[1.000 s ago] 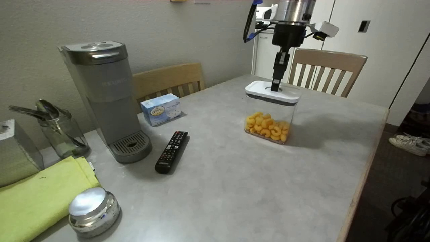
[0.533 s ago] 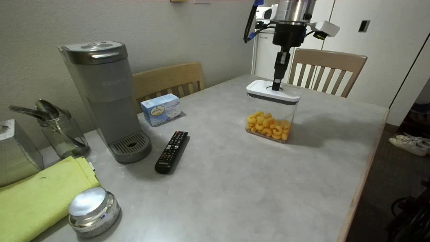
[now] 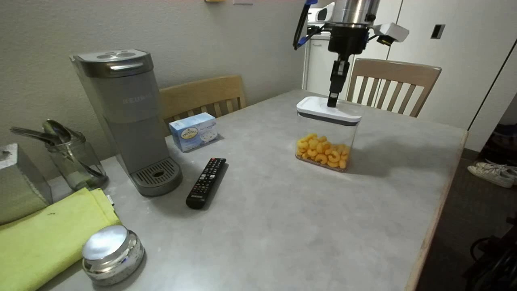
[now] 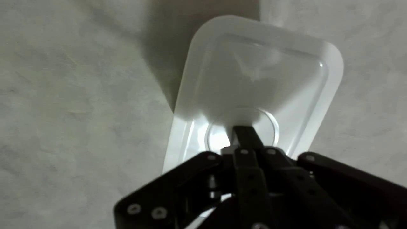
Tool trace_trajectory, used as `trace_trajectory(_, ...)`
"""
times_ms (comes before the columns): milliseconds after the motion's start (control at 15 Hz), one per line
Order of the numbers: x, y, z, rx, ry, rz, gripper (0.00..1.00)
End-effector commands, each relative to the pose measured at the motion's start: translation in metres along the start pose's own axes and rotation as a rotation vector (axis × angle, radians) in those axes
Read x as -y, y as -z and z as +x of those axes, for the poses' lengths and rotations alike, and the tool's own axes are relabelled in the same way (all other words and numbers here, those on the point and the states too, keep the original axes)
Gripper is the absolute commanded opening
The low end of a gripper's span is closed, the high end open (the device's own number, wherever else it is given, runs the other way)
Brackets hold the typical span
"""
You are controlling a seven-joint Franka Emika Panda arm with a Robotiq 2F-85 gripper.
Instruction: Pick up the white lid and put it on the table. Pick up the white lid and put it back on the container.
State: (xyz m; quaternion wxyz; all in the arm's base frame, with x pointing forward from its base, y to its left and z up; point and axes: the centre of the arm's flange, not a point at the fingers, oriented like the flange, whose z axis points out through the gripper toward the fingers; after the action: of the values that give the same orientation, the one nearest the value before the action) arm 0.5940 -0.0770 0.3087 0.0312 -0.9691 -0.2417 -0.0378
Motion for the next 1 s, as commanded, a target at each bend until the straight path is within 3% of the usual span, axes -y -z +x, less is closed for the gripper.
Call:
trace_trajectory(0, 0.002, 0.016, -0.006, -0.015, 0.014, -0.009, 0.0)
trace_trajectory(933, 0.014, 0.083, 0.003, -0.126, 0.045, -0.057, 0.0)
